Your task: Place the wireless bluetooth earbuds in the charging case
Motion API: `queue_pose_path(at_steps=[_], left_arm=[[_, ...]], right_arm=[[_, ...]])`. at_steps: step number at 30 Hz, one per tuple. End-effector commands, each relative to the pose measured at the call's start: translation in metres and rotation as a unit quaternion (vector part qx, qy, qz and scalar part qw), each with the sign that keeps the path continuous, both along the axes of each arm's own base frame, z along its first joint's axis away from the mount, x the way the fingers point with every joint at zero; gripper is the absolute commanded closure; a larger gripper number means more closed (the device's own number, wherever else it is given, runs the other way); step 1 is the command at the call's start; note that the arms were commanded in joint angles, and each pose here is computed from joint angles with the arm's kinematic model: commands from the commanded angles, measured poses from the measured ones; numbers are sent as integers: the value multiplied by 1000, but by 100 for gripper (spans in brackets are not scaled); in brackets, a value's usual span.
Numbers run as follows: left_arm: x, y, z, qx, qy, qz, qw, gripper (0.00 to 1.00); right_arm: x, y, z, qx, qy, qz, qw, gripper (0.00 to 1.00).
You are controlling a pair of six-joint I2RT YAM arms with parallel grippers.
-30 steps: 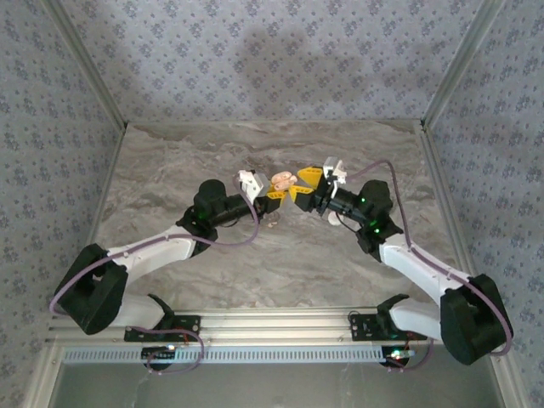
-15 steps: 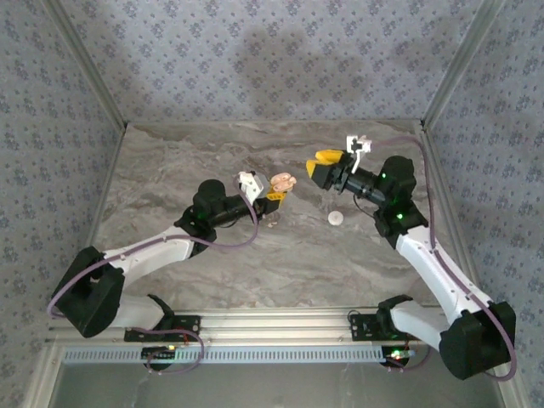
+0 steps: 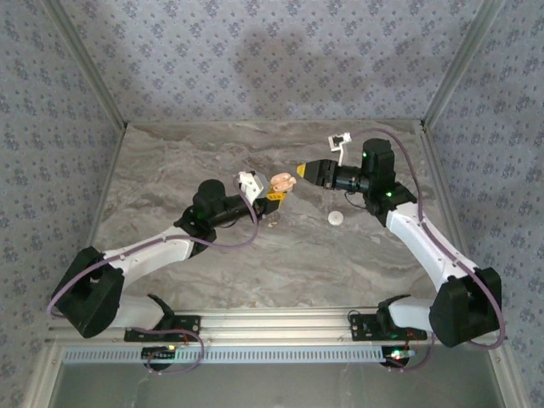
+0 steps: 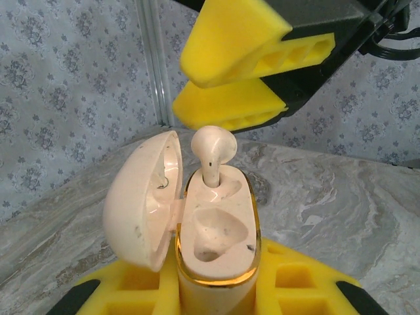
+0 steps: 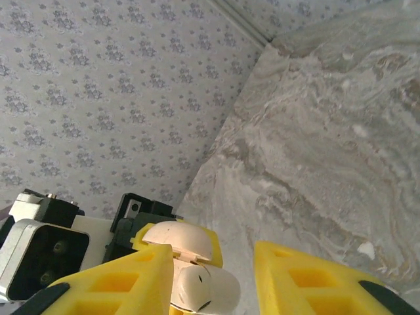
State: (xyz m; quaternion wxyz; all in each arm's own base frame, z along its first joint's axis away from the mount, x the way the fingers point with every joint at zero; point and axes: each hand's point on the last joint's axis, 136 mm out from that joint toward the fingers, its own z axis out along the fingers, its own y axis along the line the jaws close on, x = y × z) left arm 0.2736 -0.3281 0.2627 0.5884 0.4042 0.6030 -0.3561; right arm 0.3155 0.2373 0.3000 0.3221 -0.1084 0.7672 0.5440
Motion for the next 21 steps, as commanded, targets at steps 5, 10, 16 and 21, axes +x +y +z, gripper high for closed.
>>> queue_pose_path(at_steps=[5, 10, 16, 21], left_arm=[[-2, 1, 30, -18, -36, -1, 999, 82], [-2, 2, 30, -17, -38, 1, 999, 82], [-1, 2, 30, -15, -40, 4, 999, 82], [0, 2, 29, -14, -39, 6, 999, 82]], right_arm=[[-13, 15, 10, 18, 21, 54, 998, 66], [-16, 18, 9, 20, 24, 67, 997, 74], [-20, 19, 8, 17, 30, 72, 997, 78], [-23, 18, 10, 18, 31, 71, 997, 78]])
